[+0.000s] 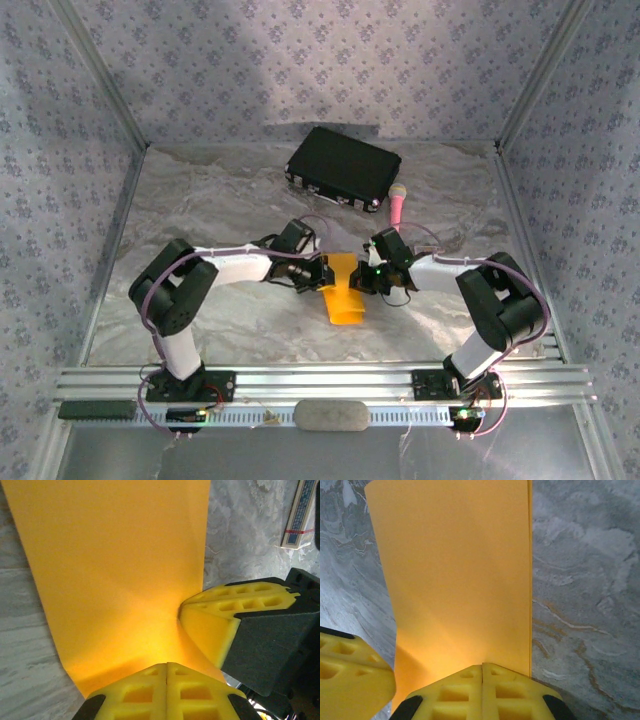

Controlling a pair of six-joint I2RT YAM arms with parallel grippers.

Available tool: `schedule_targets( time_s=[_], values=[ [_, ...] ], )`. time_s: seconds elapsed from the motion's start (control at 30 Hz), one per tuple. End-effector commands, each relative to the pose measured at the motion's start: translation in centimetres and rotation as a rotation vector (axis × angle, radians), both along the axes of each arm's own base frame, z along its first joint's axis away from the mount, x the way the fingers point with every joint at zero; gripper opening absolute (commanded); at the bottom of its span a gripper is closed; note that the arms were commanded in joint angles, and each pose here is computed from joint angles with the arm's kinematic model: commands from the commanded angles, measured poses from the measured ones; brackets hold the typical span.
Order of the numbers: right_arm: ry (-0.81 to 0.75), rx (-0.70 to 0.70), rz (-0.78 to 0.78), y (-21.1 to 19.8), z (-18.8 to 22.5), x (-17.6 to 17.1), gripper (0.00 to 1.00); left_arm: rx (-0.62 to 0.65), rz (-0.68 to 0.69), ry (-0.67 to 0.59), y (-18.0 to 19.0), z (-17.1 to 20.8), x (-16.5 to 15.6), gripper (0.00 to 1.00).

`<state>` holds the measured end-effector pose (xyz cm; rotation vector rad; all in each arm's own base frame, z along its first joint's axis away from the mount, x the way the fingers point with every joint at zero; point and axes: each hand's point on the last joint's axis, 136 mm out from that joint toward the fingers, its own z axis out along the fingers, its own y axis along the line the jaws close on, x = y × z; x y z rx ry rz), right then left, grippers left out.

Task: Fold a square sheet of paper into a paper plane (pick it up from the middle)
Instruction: First fold the square sheet of paper in half at the center of the table.

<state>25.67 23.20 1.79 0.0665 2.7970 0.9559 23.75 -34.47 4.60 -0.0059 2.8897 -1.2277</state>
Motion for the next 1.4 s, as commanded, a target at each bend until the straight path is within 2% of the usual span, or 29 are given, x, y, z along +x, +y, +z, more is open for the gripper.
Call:
schedule_targets(
  time_s=[0.0, 0.43, 0.53, 0.77, 0.9, 1.13, 1.37],
  values=[
    [0.103, -0.143, -0.047, -2.9, -3.2, -2.4, 0.00, -0.052, -0.004, 0.006, -1.0, -0.1, -0.4, 0.00],
    [0.107, -0.150, -0.045, -3.3, -3.4, -2.6, 0.00, 0.115, 0.004, 0.033, 3.5, -6.0, -3.0, 0.00],
    [0.105, -0.148, -0.047, -3.3, -3.4, -2.7, 0.00, 0.106, 0.006, 0.013, 3.4, -5.5, -2.8, 0.00],
    [0.102, -0.145, -0.053, -3.4, -3.2, -2.6, 0.00, 0.038, 0.064, -0.061, 2.0, 0.4, -0.9, 0.00],
    [0.098, -0.149, -0.056, -3.6, -3.1, -2.6, 0.00, -0.033, 0.066, -0.054, 0.9, 2.0, -1.1, 0.00],
    [0.103, -0.147, -0.060, -3.9, -3.2, -2.7, 0.00, -0.059, 0.012, -0.004, -0.9, 0.4, -3.3, 0.00],
    [0.105, -0.147, -0.062, -3.9, -3.3, -2.8, 0.00, 0.030, 0.007, 0.038, 1.0, -3.3, -4.7, 0.00]
  ],
)
